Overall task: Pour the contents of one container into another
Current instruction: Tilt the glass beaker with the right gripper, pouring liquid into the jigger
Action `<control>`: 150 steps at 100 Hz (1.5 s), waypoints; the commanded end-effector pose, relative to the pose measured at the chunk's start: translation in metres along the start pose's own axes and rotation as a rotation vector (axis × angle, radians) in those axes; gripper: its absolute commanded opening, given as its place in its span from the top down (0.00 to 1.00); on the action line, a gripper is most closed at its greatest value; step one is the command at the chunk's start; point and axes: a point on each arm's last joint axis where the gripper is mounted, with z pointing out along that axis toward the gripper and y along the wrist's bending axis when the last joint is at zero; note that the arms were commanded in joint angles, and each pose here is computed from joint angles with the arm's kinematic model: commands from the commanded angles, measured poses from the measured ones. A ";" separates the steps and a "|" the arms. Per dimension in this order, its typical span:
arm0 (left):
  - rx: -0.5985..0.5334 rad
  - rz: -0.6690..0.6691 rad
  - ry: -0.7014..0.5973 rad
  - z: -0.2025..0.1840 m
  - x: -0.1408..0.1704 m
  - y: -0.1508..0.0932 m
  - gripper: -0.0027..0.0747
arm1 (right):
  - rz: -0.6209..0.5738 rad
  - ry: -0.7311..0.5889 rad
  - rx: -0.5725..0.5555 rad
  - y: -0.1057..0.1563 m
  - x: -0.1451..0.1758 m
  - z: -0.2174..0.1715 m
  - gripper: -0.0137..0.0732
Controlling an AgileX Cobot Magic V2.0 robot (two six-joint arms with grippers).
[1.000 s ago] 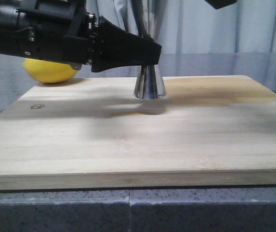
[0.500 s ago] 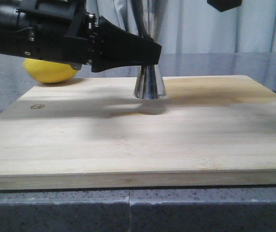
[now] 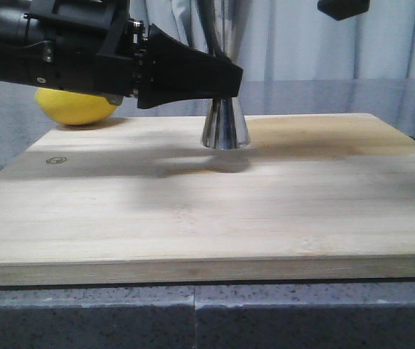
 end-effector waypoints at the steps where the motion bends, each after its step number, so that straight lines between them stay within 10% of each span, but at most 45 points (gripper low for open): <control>1: 0.063 0.035 -0.146 -0.001 -0.031 -0.009 0.96 | -0.029 -0.048 0.064 -0.018 -0.009 -0.010 0.62; 150: 0.063 0.035 -0.146 -0.001 -0.031 -0.009 0.96 | -0.239 -0.007 0.065 -0.018 -0.006 -0.010 0.62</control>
